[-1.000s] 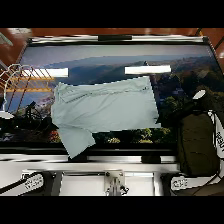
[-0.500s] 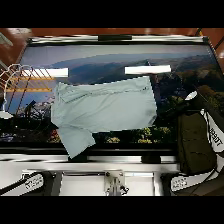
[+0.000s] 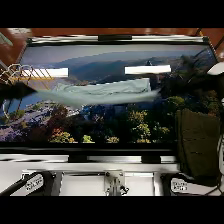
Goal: Fold the shirts.
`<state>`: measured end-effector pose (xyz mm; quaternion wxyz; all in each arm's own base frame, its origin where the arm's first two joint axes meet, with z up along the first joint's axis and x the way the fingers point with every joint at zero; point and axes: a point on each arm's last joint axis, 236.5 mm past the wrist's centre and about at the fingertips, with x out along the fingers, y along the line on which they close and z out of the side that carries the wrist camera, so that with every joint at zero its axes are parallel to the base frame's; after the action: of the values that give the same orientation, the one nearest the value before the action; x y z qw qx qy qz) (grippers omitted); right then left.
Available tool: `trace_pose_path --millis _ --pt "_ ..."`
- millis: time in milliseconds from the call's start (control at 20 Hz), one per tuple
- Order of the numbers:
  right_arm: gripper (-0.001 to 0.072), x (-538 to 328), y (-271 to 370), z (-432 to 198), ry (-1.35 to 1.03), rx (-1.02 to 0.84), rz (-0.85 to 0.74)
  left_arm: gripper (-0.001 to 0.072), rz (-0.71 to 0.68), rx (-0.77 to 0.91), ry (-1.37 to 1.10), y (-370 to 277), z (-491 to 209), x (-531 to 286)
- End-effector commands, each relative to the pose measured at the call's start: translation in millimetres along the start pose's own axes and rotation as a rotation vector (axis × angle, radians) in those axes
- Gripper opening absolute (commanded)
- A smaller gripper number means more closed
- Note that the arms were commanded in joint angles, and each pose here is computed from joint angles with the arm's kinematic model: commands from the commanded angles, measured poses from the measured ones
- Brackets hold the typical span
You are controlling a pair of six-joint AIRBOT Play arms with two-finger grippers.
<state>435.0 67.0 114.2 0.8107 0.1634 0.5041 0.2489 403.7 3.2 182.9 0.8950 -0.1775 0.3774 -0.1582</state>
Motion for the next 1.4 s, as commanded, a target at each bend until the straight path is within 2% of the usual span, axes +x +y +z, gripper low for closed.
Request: trace_pose_path --millis 0,100,200,300,450,600,950,1050,1200,1350 --pt "0.0064 -171 114 99 -0.565 -0.346 -0.108 0.0034 0.026 0.234 -0.522 -113 138 -160" --pt "0.0064 -286 193 109 -0.921 -0.490 -0.159 0.0034 0.036 0.412 -0.865 -197 170 -278" --pt "0.0064 -372 251 83 -1.170 -0.587 -0.197 0.0034 0.028 0.524 -1.118 -262 158 -368" --pt "0.0064 -415 276 46 -1.270 -0.646 -0.283 0.0034 0.022 0.573 -1.216 -295 127 -410" --pt "0.0064 -440 273 -1 -1.267 -0.630 -0.436 0.0034 0.079 0.558 -1.164 -298 85 -414" --pt "0.0064 -431 260 -36 -1.158 -0.594 -0.512 0.0034 0.197 0.552 -1.031 -275 60 -394" --pt "0.0064 -372 199 -58 -0.805 -0.476 -0.583 0.0034 0.221 0.512 -0.748 -236 44 -333" --pt "0.0064 -332 159 -60 -0.590 -0.371 -0.578 0.0034 0.213 0.441 -0.593 -201 42 -290" --pt "0.0064 -240 96 -65 -0.199 -0.171 -0.472 0.0034 0.178 0.260 -0.254 -123 23 -192" --pt "0.0063 -145 19 -61 0.035 -0.022 -0.418 0.0034 0.105 0.068 0.069 -52 -15 -83"
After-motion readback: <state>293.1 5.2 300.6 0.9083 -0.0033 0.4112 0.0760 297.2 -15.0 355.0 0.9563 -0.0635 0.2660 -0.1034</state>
